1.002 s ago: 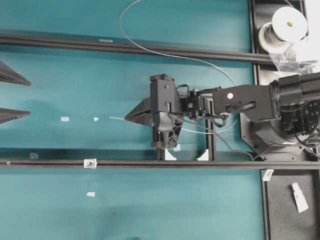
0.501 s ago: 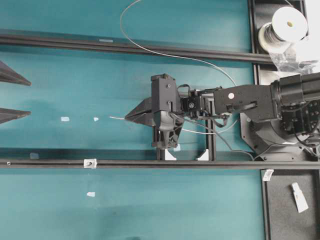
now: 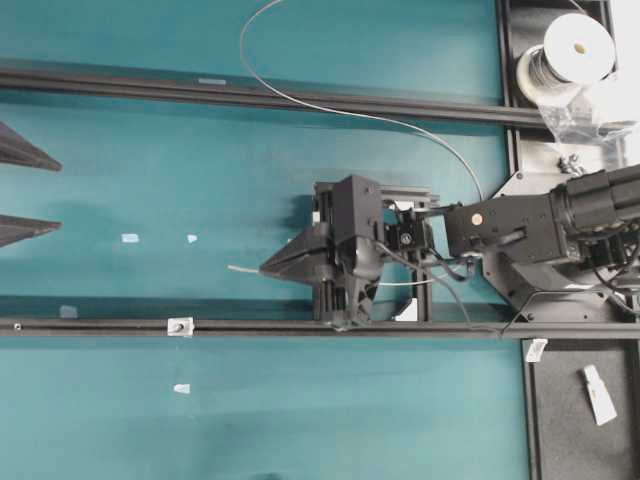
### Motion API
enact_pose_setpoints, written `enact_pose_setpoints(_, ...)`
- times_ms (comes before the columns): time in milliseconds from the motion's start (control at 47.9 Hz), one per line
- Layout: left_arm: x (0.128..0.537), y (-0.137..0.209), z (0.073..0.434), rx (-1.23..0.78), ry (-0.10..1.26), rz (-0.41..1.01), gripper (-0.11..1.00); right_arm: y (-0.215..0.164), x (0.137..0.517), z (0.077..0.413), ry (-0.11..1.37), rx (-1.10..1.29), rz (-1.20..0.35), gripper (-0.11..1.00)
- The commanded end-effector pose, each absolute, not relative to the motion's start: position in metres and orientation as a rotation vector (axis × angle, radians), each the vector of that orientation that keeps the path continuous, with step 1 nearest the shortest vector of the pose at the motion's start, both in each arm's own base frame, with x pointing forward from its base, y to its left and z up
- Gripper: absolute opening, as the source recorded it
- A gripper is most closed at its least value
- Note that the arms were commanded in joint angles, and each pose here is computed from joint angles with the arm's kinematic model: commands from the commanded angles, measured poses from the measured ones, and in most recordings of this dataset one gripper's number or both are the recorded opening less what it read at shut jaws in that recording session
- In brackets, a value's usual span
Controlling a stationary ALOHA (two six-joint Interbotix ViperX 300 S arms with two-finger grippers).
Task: Insert the wire through the hole in the metal fitting.
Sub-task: 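Carry the held wire down toward the white bracket on the lower rail, then align the wire tip with the hole in the white bracket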
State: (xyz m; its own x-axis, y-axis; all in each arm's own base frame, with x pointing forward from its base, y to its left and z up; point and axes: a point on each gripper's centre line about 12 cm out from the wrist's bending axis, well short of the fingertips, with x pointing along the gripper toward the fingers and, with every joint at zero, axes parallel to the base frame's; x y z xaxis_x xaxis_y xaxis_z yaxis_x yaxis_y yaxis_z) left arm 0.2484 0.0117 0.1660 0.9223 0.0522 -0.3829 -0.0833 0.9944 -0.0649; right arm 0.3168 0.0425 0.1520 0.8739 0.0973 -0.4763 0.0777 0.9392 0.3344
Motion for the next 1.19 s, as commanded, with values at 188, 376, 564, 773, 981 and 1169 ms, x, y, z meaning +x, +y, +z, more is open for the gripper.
enact_pose_setpoints(188,0.252,-0.001,0.173,-0.076,0.363,0.020,0.81,0.059,0.319,0.166,0.459,0.375,0.055,0.00)
enact_pose_setpoints(376,0.249,-0.012,0.170,-0.105,0.369,-0.015,0.81,0.074,0.318,0.167,0.436,0.399,0.088,0.00)
enact_pose_setpoints(564,0.241,-0.023,0.165,-0.181,0.337,-0.049,0.81,0.088,0.315,0.157,0.452,0.436,0.091,0.00)
enact_pose_setpoints(773,0.234,-0.037,0.166,-0.197,0.263,-0.112,0.81,0.095,0.315,0.146,0.464,0.455,0.080,0.00)
enact_pose_setpoints(981,0.242,-0.042,0.158,-0.192,0.278,-0.126,0.81,0.099,0.317,0.139,0.452,0.443,0.085,0.00)
enact_pose_setpoints(1169,0.256,-0.050,0.149,-0.187,0.298,-0.143,0.81,0.099,0.319,0.134,0.458,0.436,0.081,0.00)
